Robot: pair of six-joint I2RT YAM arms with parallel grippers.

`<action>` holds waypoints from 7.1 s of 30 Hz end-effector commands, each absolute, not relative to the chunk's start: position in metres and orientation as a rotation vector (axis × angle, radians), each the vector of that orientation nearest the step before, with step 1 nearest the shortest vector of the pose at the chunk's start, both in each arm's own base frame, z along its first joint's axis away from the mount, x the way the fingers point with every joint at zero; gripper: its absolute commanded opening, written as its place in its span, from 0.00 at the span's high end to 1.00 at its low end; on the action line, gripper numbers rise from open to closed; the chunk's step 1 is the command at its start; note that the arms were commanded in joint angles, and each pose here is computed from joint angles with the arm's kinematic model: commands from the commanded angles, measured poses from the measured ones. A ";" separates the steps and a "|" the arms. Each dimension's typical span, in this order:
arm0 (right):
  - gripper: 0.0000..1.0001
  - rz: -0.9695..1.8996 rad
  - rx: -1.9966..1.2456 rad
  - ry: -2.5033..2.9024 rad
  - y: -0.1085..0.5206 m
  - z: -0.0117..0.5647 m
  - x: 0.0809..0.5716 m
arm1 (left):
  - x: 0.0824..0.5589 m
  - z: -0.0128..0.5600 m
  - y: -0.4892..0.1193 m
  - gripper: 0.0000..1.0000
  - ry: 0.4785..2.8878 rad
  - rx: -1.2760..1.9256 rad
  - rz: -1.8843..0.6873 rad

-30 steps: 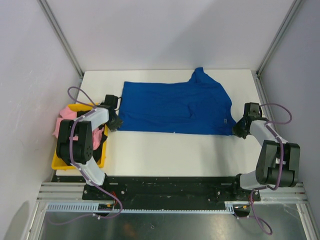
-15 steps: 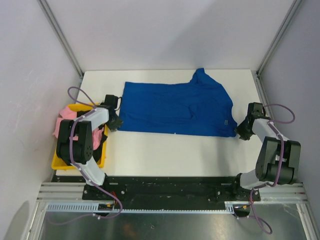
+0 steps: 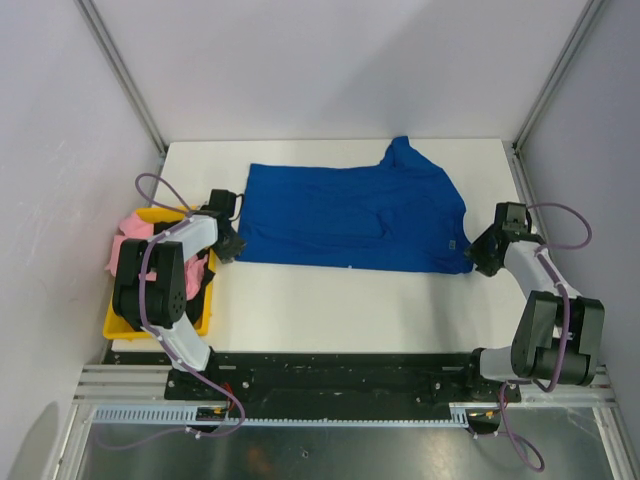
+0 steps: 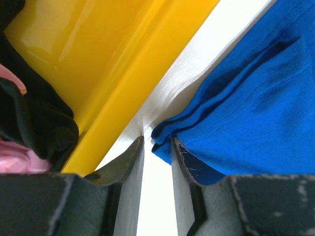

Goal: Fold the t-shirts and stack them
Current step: Fold the flattened tshirt in 1/3 of the way, then grap the side of the flattened tshirt furthest away from the robot with both arms

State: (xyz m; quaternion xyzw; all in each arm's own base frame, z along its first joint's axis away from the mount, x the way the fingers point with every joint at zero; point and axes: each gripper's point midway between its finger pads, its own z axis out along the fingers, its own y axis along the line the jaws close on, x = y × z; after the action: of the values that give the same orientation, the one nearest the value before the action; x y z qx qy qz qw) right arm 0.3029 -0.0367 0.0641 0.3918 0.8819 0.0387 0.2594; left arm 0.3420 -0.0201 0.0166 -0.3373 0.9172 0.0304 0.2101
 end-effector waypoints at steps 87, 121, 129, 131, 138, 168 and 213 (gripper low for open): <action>1.00 0.008 1.164 2.538 -0.065 0.037 0.286 | 0.300 0.028 -0.033 1.00 2.494 -0.978 0.159; 0.47 0.026 1.223 2.526 -0.041 0.106 0.222 | 0.203 0.079 -0.026 0.40 2.453 -0.994 0.011; 0.48 0.133 0.828 2.465 0.007 0.142 0.307 | 0.263 0.152 -0.030 0.36 2.356 -0.742 -0.021; 0.48 0.180 0.752 2.476 0.025 0.136 0.327 | 0.287 0.160 -0.035 0.37 2.354 -0.692 -0.019; 0.50 0.265 0.572 2.411 0.063 0.129 0.423 | 0.385 0.156 -0.052 0.46 2.387 -0.588 0.014; 0.53 0.263 0.346 2.351 0.102 0.093 0.600 | 0.536 0.034 -0.016 0.59 2.374 -0.985 0.124; 0.66 -0.127 0.272 2.455 0.094 0.010 0.606 | 0.527 0.026 -0.013 1.00 2.395 -1.012 0.125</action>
State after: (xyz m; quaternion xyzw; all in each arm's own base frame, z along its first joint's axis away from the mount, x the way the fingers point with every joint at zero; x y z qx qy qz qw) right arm 0.6175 0.0984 0.0298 0.1157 0.9265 -0.0136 0.3577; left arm 0.5238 -0.0147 0.0227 -0.3651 0.8920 0.0531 0.2613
